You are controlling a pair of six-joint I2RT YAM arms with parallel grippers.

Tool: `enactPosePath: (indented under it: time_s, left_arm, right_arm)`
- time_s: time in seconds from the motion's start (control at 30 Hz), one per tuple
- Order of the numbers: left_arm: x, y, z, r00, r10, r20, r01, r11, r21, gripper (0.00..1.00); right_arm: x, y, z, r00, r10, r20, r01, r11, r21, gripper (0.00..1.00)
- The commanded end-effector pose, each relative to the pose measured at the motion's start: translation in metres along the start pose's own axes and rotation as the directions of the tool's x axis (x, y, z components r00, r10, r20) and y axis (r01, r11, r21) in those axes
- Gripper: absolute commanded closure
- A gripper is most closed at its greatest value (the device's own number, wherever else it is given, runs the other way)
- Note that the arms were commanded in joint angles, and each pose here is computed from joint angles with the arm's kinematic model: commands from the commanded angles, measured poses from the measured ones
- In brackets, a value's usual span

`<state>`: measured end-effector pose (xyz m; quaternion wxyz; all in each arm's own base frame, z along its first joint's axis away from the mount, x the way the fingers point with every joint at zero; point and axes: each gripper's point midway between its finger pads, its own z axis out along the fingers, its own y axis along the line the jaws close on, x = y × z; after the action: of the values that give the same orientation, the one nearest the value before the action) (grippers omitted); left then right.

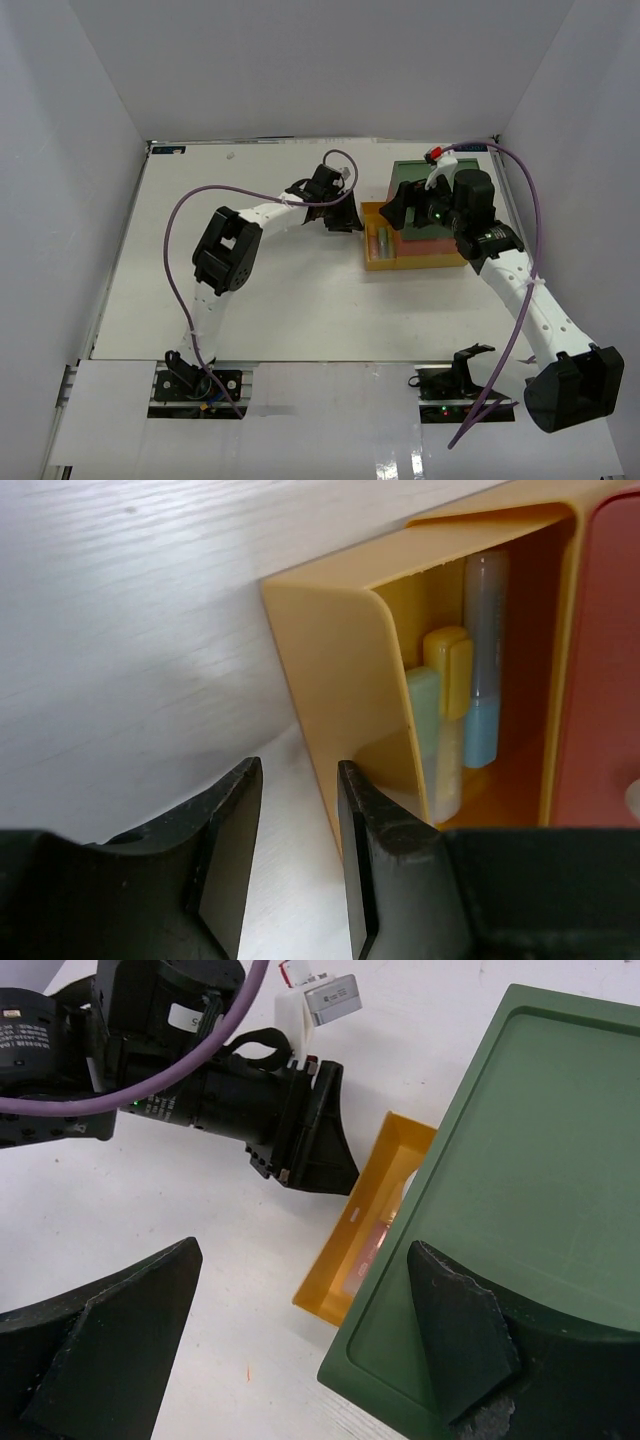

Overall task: Sort the stationery into containers
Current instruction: Close the drawer in the storage box, then reset both arms

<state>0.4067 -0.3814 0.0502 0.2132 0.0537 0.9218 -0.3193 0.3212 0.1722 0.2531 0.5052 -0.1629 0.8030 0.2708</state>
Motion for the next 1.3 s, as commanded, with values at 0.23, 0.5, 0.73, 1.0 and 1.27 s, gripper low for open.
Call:
enactPosePath:
  time_s: [0.23,0.5,0.73,1.0,1.27]
  left_arm:
    - [0.006,-0.076,0.029,1.000,0.003,-0.030,0.004,0.978,0.207,0.53]
    - [-0.006,-0.098,0.039,1.000,-0.029,-0.001,0.028,0.958,0.287,0.51]
    - [-0.018,-0.106,0.024,0.999,-0.012,0.046,-0.002,0.956,0.292,0.49]
    - [-0.036,-0.054,-0.036,0.987,0.003,0.160,-0.022,0.993,0.116,0.48]
    - [-0.086,-0.015,-0.180,0.915,0.049,0.400,-0.038,0.999,-0.037,0.44]
  right_arm:
    - [-0.007,0.006,0.007,1.000,0.015,0.009,-0.015,0.999,-0.036,0.10]
    - [-0.007,0.005,0.010,1.000,0.021,0.011,-0.020,0.999,-0.041,0.10]
    - [-0.019,0.005,0.004,0.999,0.003,0.034,-0.003,1.000,-0.017,0.10]
    - [-0.062,-0.005,-0.024,0.987,-0.096,0.127,0.082,0.990,0.111,0.10]
    - [-0.109,-0.019,-0.099,0.937,-0.235,0.258,0.134,0.924,0.357,0.10]
